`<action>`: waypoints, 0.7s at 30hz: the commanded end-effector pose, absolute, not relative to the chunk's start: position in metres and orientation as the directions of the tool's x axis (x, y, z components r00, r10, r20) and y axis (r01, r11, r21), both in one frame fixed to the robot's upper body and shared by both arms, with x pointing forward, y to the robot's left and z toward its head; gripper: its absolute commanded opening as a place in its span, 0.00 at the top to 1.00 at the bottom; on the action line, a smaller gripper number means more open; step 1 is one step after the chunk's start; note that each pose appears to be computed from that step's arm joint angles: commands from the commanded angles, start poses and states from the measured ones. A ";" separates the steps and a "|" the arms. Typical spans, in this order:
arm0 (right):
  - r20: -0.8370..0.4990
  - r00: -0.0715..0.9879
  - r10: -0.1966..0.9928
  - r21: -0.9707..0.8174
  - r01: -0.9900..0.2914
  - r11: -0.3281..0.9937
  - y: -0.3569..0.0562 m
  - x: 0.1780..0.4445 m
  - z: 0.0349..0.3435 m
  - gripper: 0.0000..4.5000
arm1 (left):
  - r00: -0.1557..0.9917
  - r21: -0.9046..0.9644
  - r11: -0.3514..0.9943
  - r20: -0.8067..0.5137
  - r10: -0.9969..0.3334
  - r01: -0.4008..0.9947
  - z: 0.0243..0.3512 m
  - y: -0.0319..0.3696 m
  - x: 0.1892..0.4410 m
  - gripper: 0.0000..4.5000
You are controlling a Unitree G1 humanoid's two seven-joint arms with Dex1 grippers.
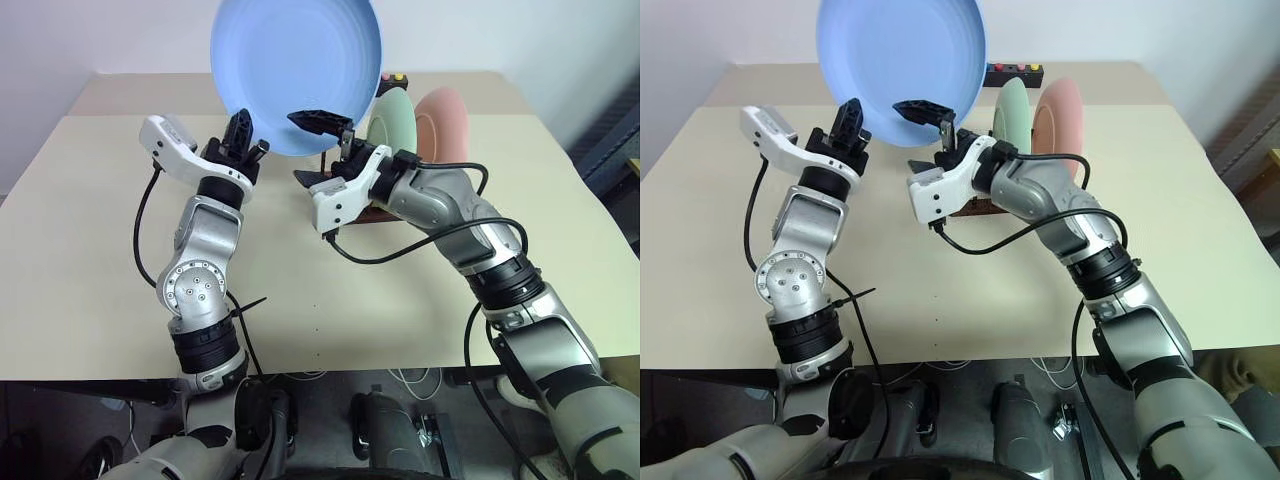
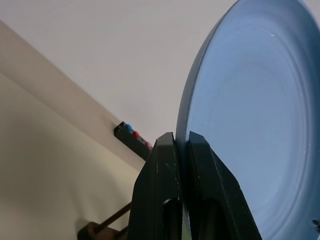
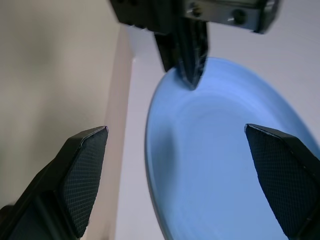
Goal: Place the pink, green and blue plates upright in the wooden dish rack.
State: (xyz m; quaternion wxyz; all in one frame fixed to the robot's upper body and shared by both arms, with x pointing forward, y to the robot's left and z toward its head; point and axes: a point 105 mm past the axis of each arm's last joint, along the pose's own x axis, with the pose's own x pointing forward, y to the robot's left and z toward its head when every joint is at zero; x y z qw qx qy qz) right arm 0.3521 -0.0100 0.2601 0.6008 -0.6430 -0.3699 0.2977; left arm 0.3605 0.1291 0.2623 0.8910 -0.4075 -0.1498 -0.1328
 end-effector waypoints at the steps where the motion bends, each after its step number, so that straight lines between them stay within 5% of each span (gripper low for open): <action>1: 0.087 0.561 0.823 -0.988 0.154 0.000 -0.015 0.352 0.272 0.00 | 0.889 -0.638 0.657 0.443 -0.114 0.402 0.280 0.125 0.349 1.00; 11: 0.030 0.603 0.797 -0.992 0.115 -0.049 -0.023 0.358 0.264 0.00 | 0.896 -0.627 0.686 0.436 -0.085 0.370 0.278 0.131 0.349 1.00; 15: 0.012 0.606 0.796 -0.995 0.085 -0.050 -0.025 0.358 0.261 0.29 | 0.895 -0.620 0.691 0.437 -0.089 0.372 0.278 0.130 0.349 1.00; 21: 0.013 0.603 0.798 -0.995 0.088 -0.050 -0.023 0.358 0.262 0.97 | 0.895 -0.609 0.702 0.436 -0.094 0.370 0.278 0.129 0.349 1.00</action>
